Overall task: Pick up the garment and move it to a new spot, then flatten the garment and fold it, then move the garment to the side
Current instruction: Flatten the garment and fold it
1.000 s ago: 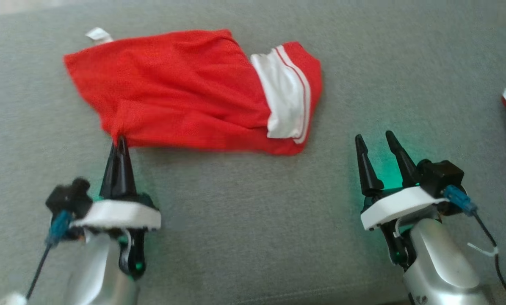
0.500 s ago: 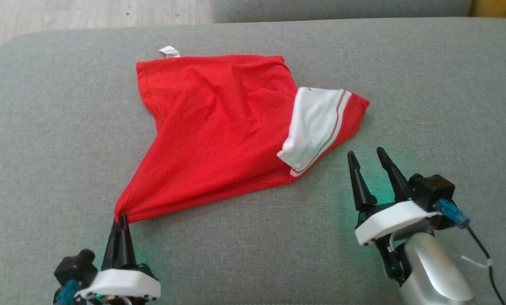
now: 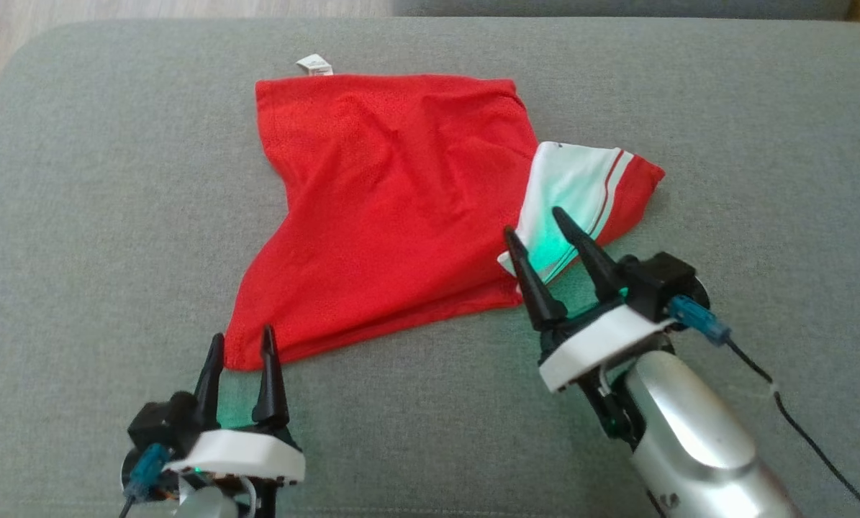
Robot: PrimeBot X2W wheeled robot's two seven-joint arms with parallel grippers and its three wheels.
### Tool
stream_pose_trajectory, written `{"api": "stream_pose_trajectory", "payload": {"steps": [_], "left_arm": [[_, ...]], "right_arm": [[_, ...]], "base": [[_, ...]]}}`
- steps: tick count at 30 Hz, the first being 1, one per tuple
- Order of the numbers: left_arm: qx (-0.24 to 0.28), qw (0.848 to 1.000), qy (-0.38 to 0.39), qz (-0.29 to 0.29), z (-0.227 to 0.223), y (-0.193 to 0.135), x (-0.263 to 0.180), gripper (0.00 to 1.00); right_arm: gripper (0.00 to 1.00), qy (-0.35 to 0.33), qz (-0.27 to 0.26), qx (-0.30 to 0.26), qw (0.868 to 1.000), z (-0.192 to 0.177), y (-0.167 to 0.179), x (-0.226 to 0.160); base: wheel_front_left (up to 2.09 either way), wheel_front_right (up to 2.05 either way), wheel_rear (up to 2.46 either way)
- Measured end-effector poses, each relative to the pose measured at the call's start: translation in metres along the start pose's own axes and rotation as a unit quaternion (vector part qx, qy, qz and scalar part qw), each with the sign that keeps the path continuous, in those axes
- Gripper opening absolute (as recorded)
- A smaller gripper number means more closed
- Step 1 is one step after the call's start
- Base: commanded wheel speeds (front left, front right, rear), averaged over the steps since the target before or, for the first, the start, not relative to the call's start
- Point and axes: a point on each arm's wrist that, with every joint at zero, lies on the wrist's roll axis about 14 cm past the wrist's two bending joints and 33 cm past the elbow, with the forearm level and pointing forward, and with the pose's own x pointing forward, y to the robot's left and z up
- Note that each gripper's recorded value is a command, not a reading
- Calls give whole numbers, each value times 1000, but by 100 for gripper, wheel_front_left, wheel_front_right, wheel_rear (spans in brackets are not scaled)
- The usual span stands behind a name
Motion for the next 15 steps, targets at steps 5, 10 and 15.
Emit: {"api": "stream_pose_trajectory", "payload": {"steps": [5,10,15], "left_arm": [[0,1000,3,-2,-2,-1,-1,100],[1,1000,7,0,-5,0,-3,100],[-3,1000,9,2,-6,1,-3,100]], "right_arm": [[100,25,7,-10,1000,-13,1,3],[100,62,-2,-18,998,-33,-7,0],[99,75,-6,-17,997,-41,-10,-2]], "base": [[0,0,0],[0,0,0],[0,0,0]]}}
